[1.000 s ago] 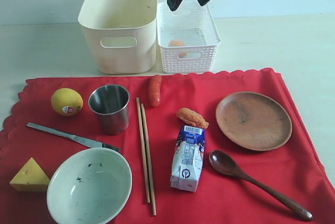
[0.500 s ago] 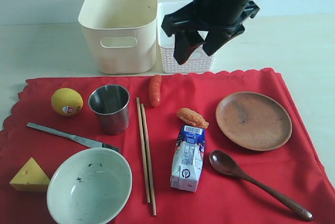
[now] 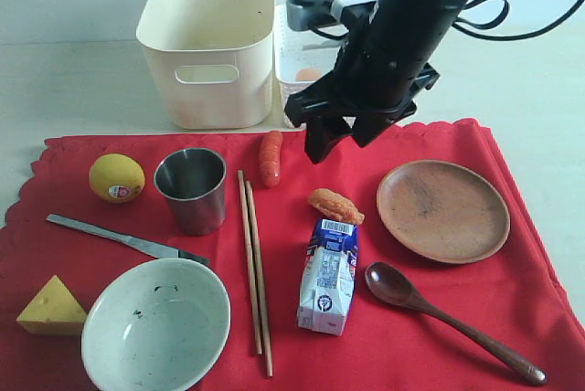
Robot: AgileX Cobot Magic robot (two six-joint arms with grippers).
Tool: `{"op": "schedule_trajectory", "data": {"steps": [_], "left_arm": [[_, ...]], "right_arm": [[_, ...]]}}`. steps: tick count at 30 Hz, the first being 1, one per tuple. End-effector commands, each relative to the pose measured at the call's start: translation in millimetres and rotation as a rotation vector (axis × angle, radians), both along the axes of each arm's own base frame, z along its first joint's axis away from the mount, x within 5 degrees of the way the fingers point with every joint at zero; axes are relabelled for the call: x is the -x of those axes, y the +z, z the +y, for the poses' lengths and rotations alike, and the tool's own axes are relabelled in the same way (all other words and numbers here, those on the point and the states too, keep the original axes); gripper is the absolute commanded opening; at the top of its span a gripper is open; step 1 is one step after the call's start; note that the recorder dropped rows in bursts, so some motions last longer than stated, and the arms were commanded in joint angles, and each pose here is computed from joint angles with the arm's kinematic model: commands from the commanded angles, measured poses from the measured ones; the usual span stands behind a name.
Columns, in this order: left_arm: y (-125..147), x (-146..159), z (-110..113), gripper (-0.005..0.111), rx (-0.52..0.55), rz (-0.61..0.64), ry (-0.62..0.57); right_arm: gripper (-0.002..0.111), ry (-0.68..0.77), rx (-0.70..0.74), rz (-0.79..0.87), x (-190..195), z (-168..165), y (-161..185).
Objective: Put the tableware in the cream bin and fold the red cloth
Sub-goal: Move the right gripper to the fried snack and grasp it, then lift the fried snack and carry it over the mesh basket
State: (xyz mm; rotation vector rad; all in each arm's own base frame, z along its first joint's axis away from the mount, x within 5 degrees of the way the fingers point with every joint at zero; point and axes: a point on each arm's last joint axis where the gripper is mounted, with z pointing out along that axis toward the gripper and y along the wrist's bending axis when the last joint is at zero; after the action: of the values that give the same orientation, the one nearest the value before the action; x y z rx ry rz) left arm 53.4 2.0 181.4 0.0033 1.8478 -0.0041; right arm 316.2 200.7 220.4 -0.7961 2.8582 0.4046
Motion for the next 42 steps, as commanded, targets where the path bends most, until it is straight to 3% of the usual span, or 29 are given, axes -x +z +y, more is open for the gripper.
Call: {"op": "schedule_trajectory", "data": {"steps": [1,13,38,40,42], "left_arm": [[0,0,0,0.0,0.012,-0.007,0.0],[0,0,0,0.0,0.012,-0.007,0.0],[0,0,0,0.0,0.012,-0.007,0.0],[0,0,0,0.0,0.012,-0.007,0.0],[0,0,0,0.0,0.012,-0.007,0.0]], "right_arm": [[0.06,0.014,0.015,0.03,-6,4,-23],[0.06,0.012,0.064,0.059,-18,7,-69],[0.059,0.116,0.182,0.069,-14,14,-100],[0.056,0.139,0.196,0.039,-12,20,-102],[0.04,0.125,0.197,0.017,-12,24,-102]]}}
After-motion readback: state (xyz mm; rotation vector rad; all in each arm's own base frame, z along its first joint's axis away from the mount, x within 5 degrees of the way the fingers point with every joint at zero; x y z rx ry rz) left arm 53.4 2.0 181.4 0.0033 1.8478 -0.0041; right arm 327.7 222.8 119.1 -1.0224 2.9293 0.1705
